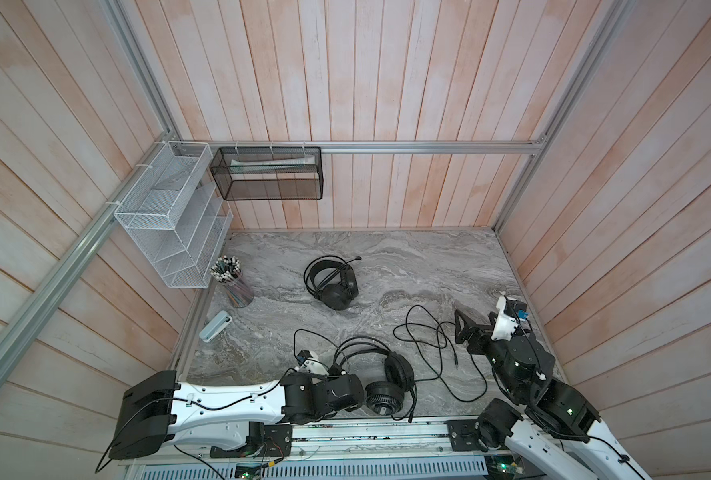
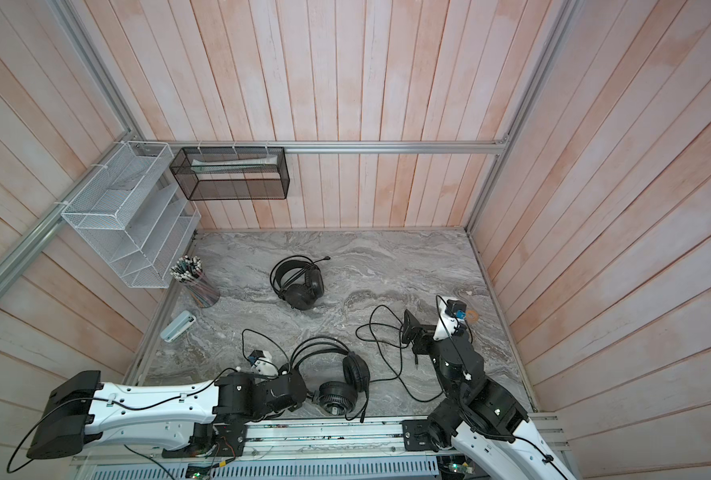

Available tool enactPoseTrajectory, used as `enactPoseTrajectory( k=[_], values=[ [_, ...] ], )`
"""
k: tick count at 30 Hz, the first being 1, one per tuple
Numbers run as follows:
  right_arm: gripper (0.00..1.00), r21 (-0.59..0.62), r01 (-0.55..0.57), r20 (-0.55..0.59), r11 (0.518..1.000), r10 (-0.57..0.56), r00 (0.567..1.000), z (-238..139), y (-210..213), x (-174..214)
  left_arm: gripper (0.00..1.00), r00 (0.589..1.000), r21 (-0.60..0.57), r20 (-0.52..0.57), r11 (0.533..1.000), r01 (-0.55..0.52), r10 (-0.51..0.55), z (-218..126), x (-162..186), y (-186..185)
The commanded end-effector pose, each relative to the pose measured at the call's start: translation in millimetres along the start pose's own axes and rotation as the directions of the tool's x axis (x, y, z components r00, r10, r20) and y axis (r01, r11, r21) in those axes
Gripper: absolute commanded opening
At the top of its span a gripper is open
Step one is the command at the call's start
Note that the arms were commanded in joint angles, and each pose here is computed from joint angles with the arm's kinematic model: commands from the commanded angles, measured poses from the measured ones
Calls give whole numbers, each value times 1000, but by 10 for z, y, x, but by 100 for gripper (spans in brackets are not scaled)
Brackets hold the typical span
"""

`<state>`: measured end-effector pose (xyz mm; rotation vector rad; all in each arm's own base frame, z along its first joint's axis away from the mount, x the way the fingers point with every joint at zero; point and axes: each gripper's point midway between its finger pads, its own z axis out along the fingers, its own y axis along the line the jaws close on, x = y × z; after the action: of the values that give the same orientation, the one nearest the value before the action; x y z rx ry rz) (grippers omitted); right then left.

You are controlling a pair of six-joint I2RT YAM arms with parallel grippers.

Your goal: Wrap the headphones

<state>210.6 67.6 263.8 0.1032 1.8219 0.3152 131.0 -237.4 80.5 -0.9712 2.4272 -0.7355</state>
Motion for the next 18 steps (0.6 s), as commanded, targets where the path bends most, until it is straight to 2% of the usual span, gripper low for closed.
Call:
enactPoseTrajectory(
  k=[1, 3, 7, 12, 14, 18],
  values=[
    [96, -20, 0, 11, 1000, 0, 1000, -7, 39, -15, 0, 998, -19, -8, 998, 58, -58, 30, 50, 65],
    [96, -28, -1, 15, 1000, 1, 1000, -19, 48, -23, 0, 998, -46, -28, 997, 58, -60, 63, 103, 135],
    [96, -39, -7, 24, 999, 8, 1000, -47, 57, -41, 11, 996, -86, -68, 995, 57, -63, 115, 200, 262],
    [96, -51, -9, 28, 999, 11, 1000, -63, 71, -43, 24, 997, -71, -69, 997, 41, -46, 40, 218, 217],
    [96, -53, -10, 30, 999, 12, 999, -66, 74, -46, 33, 998, -68, -63, 997, 24, -28, -7, 210, 184],
    [96, -57, -10, 31, 998, 11, 999, -71, 80, -48, 58, 997, -34, -66, 999, -37, 35, -109, 188, 47]
  ],
)
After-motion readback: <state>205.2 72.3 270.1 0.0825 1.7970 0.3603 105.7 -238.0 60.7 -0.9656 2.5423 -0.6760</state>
